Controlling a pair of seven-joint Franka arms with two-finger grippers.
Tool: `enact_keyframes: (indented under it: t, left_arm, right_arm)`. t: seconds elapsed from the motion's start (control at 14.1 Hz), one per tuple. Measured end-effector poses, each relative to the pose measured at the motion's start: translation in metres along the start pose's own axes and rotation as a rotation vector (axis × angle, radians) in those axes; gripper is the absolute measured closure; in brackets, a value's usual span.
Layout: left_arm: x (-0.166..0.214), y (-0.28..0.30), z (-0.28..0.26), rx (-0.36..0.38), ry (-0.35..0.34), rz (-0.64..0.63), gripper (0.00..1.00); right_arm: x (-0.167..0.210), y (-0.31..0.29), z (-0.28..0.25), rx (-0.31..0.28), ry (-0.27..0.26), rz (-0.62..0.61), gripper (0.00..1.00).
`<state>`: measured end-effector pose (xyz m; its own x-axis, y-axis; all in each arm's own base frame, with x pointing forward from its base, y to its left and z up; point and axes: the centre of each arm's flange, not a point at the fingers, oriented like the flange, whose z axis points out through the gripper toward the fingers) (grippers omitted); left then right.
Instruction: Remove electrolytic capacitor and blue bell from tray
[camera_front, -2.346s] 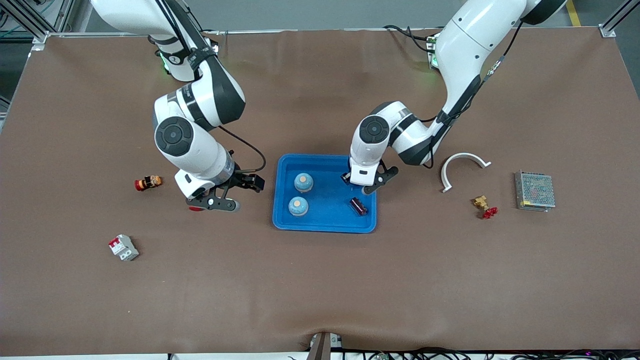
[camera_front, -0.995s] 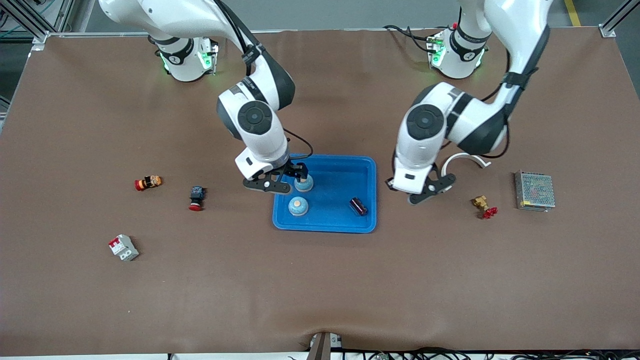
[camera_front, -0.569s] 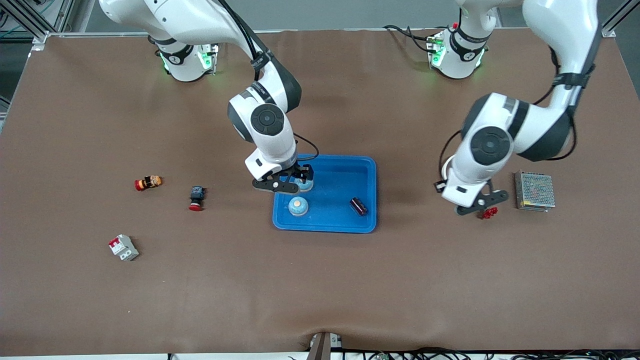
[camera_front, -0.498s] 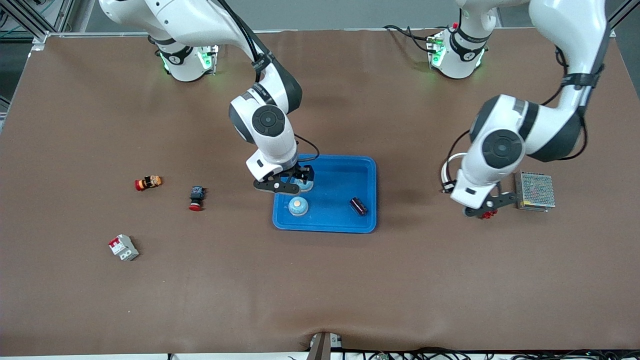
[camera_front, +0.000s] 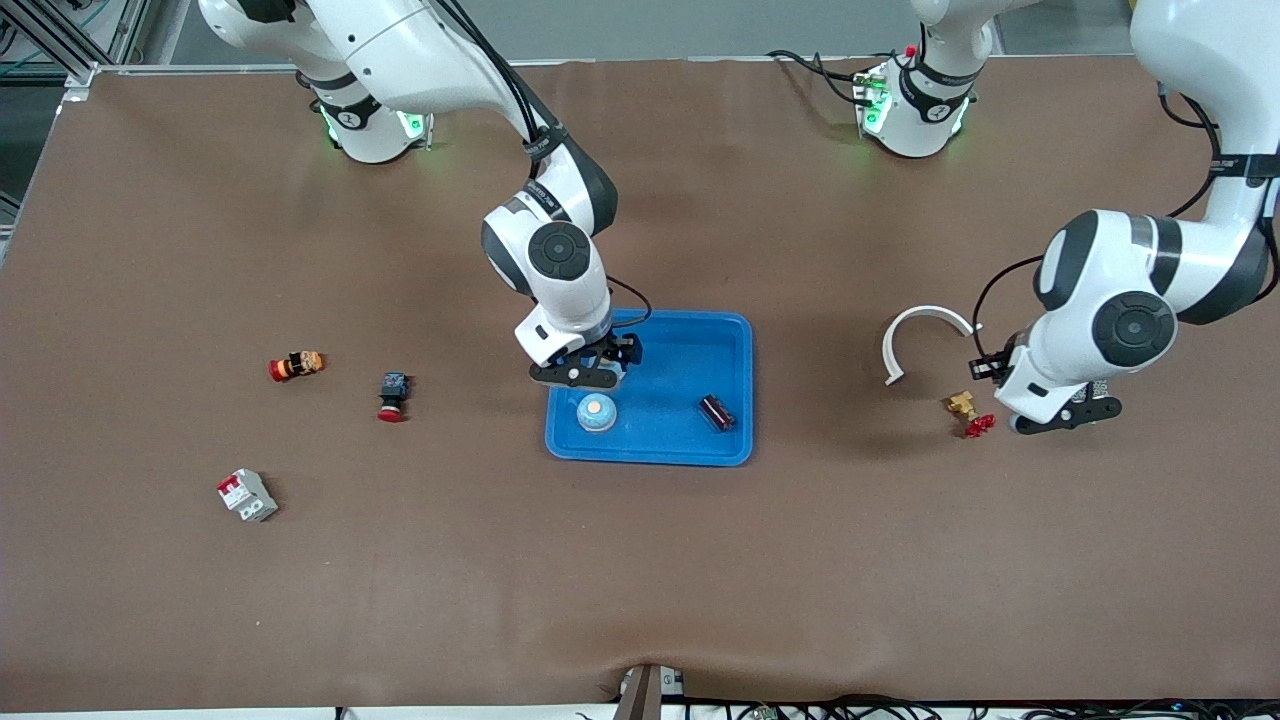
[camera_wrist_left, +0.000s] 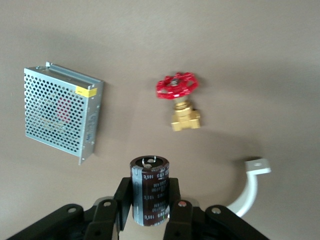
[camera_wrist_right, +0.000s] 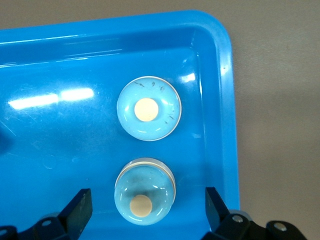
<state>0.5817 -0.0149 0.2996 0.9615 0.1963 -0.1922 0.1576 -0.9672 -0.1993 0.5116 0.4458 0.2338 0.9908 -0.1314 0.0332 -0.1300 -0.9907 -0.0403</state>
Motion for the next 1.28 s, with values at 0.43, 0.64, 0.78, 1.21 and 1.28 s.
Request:
enact_keyframes:
  t: [0.43,0.64,0.78,1.21,1.28]
  left_arm:
    - [0.000,-0.025,0.057,0.005,0.004,0.030,0.66]
    - [-0.002,-0.028,0.086,0.002,-0.016,0.043,0.66]
    - [-0.002,-0.029,0.099,-0.001,-0.035,0.046,0.66]
    - [0.001,-0.032,0.124,0.011,-0.044,0.074,0.66]
    - [0.002,-0.034,0.125,0.008,-0.040,0.071,0.66]
  right_arm:
    - [-0.002,-0.002,0.016,0.005,0.006,-0.004,0.00]
    - [-0.002,-0.002,0.026,0.009,0.010,-0.005,0.00]
    - [-0.004,-0.003,0.031,0.011,0.013,-0.008,0.00]
    - [-0.010,-0.005,0.044,-0.002,0.007,-0.022,0.00]
    - [-0.011,-0.005,0.045,-0.003,0.007,-0.025,0.00]
